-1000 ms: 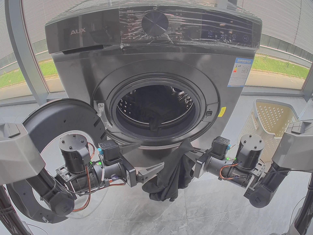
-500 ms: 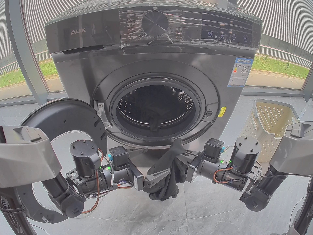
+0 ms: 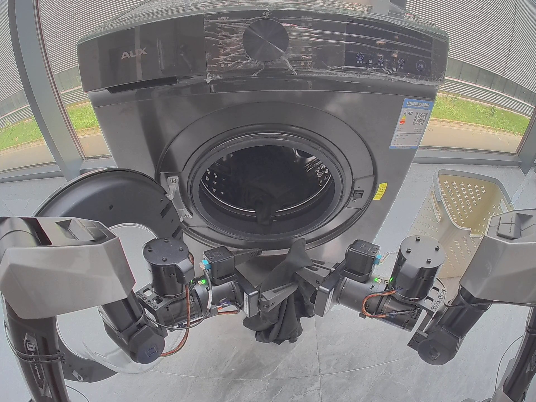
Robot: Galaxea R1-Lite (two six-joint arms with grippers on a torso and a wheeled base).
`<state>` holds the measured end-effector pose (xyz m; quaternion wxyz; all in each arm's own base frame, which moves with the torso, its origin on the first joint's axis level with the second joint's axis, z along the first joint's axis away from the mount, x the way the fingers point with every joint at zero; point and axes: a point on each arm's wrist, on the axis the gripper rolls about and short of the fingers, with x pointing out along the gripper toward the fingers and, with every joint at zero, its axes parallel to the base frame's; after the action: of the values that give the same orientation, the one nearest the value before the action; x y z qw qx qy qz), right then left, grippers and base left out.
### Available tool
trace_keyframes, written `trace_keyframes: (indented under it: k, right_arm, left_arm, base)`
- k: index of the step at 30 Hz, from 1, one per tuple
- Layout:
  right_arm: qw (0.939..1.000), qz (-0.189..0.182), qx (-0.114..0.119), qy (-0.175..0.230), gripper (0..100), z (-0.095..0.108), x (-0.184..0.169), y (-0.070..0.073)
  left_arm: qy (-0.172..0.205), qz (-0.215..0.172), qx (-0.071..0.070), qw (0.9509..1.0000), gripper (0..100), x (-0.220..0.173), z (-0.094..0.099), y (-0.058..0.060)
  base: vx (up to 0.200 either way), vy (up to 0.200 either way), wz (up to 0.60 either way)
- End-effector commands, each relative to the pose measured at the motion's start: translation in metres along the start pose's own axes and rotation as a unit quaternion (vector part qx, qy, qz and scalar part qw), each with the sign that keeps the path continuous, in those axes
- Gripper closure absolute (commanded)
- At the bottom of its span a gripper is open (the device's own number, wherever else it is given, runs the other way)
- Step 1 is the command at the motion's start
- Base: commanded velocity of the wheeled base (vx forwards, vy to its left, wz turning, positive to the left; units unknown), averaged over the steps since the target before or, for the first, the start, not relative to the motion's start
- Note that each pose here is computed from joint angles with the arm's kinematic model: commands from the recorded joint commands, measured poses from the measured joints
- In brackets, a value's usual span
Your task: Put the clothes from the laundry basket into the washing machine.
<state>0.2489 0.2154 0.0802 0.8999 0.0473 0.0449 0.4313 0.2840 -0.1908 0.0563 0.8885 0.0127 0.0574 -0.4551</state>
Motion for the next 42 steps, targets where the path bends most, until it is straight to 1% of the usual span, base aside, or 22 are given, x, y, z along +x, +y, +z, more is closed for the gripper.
trace_keyframes:
  k: [1,3,4,12,16,19,20,23,25,26,27,28,29,30,33,35,36,37,38,39,40,42]
  right_arm:
    - [1.0000,0.008,0.000,0.003,100,-0.002,0.001,0.005]
    - [1.0000,0.007,0.000,0.003,100,-0.002,0.001,0.005]
    - [1.0000,0.008,0.000,0.004,100,-0.002,0.001,0.005]
    - [0.9999,0.008,0.001,0.007,100,-0.004,0.001,0.005]
    - [1.0000,-0.006,0.001,0.006,100,-0.007,0.003,0.004]
    - [0.9999,-0.007,0.002,0.010,100,-0.009,0.004,0.004]
    - [0.9999,-0.006,0.002,0.009,0,-0.010,0.005,0.004]
    - [0.9999,-0.011,0.004,-0.012,0,-0.003,0.010,0.001]
    - [0.9998,-0.013,0.004,-0.013,0,-0.002,0.010,0.000]
    - [0.9991,-0.037,0.005,-0.021,0,0.003,0.011,-0.008]
    - [0.9979,-0.059,0.010,-0.024,0,0.004,0.009,-0.019]
    - [0.9979,-0.059,0.010,-0.024,0,0.004,0.009,-0.019]
    - [0.9962,-0.083,0.016,-0.022,0,0.003,0.004,-0.034]
    - [0.9954,-0.092,0.017,-0.021,0,0.002,0.002,-0.040]
    - [0.9933,-0.113,0.020,-0.010,0,-0.002,-0.007,-0.051]
    - [0.9922,-0.123,0.024,-0.002,0,-0.006,-0.012,-0.057]
    - [0.9920,-0.123,0.024,0.000,0,-0.006,-0.012,-0.057]
    - [0.9909,-0.130,0.029,0.017,0,-0.015,-0.016,-0.062]
    - [0.9903,-0.133,0.031,0.025,0,-0.020,-0.017,-0.064]
    - [0.9902,-0.134,0.032,0.027,0,-0.020,-0.017,-0.065]
    - [0.9896,-0.133,0.036,0.042,0,-0.029,-0.017,-0.066]
    - [0.9888,-0.132,0.040,0.057,0,-0.039,-0.016,-0.068]
  left_arm:
    - [0.000,0.000,0.000,1.0000,0,0.007,-0.004,0.003]
    - [0.001,-0.002,0.000,1.0000,0,0.009,-0.005,0.002]
    - [0.002,-0.002,0.000,1.0000,100,0.010,-0.006,0.002]
    - [-0.001,-0.003,0.001,1.0000,100,0.012,-0.007,0.002]
    - [-0.008,-0.003,0.004,1.0000,100,0.010,-0.004,0.001]
    - [-0.006,-0.003,0.003,1.0000,100,0.007,-0.005,0.000]
    - [-0.005,-0.003,0.002,1.0000,100,0.006,-0.005,-0.001]
    - [-0.012,0.006,0.005,0.9999,100,0.002,0.001,0.001]
    - [-0.012,0.007,0.005,0.9999,100,0.002,0.002,0.000]
    - [-0.023,0.022,0.008,0.9995,100,-0.001,0.010,0.003]
    - [-0.031,0.028,0.011,0.9991,100,-0.003,0.015,0.003]
    - [-0.031,0.028,0.011,0.9991,100,-0.003,0.015,0.003]
    - [-0.043,0.038,0.014,0.9983,100,-0.007,0.024,0.005]
    - [-0.049,0.046,0.016,0.9976,100,-0.010,0.028,0.008]
    - [-0.059,0.061,0.019,0.9962,100,-0.013,0.035,0.012]
    - [-0.070,0.069,0.022,0.9950,100,-0.018,0.042,0.015]
    - [-0.070,0.069,0.022,0.9949,100,-0.019,0.042,0.015]
    - [-0.078,0.071,0.023,0.9941,100,-0.020,0.047,0.015]
    - [-0.083,0.072,0.023,0.9937,100,-0.021,0.050,0.015]
    - [-0.083,0.072,0.023,0.9936,100,-0.021,0.051,0.015]
    - [-0.093,0.073,0.026,0.9926,100,-0.024,0.057,0.014]
    - [-0.098,0.074,0.028,0.9920,100,-0.025,0.061,0.013]
  base:
    - [0.000,0.000,0.00]
    - [0.000,0.000,0.00]
    - [0.000,0.000,0.00]
    - [0.000,0.000,0.00]
    - [0.000,0.000,0.00]
    - [0.000,0.000,0.00]
    - [0.000,0.000,0.00]
    - [0.000,0.000,0.00]
    - [0.000,0.000,0.00]
    - [0.000,0.000,0.00]
    - [0.000,0.000,0.00]
    - [0.000,0.000,0.00]
    - [0.000,0.000,0.00]
    - [0.000,0.000,0.00]
    - [0.000,0.000,0.00]
    - [0.000,0.000,0.00]
    - [0.000,0.000,0.00]
    - [0.000,0.000,0.00]
    - [0.000,0.000,0.00]
    - [0.000,0.000,0.00]
    - [0.000,0.000,0.00]
    - [0.000,0.000,0.00]
